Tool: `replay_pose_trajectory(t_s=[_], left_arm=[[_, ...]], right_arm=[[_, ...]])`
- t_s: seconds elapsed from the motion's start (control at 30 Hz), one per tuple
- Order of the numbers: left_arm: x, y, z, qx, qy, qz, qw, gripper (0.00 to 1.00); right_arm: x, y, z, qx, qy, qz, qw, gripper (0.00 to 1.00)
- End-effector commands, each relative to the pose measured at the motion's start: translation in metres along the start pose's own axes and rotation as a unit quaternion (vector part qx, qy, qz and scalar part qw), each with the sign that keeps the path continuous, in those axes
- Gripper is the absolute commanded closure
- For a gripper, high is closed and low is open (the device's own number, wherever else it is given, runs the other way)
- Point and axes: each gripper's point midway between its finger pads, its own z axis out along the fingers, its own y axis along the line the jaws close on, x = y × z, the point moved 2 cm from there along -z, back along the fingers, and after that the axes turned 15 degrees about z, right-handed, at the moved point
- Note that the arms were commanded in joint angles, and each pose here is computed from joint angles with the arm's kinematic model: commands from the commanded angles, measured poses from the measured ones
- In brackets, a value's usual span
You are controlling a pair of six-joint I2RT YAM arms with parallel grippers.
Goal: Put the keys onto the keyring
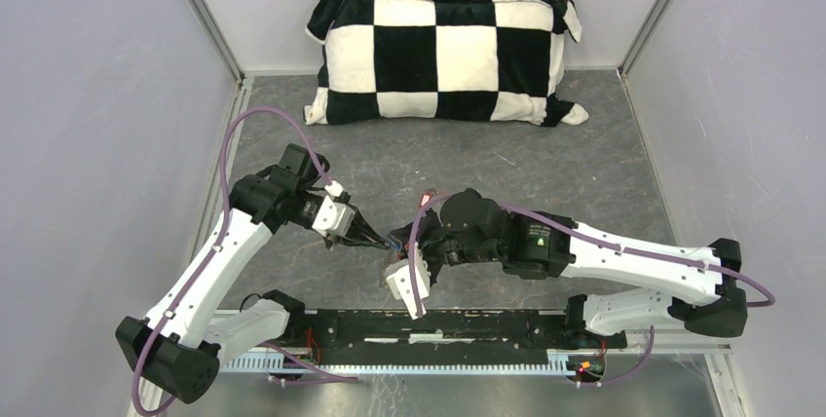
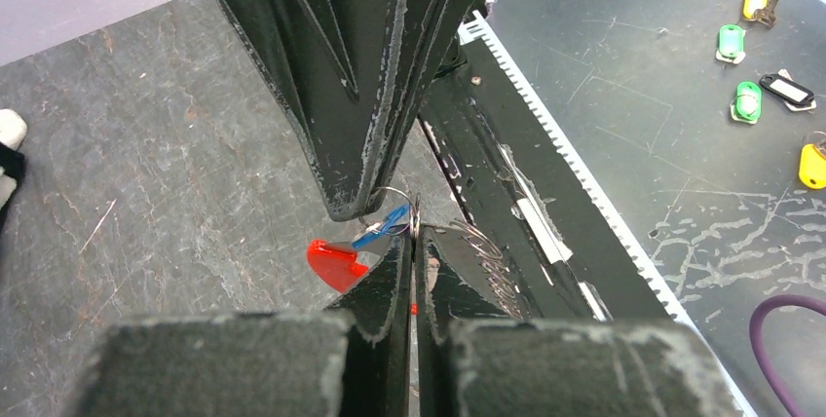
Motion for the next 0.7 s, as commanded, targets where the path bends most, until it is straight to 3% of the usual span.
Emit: replay_pose_trajectory(t_s=[0.0,0.67], left_arm=[[-0.009,0.004,0.002,0.0,-0.019,0.045,0.999,0.98],[-0.025,0.021,0.002,-0.013,-0.04,0.066,0.997,0.98]], right_arm=[[-0.029,-0.022,0.0,0.027,-0.05,-0.013,0.998,1.0],[-0.027,-0.024,0.011,0.005,-0.069,0.038,0.997,1.0]])
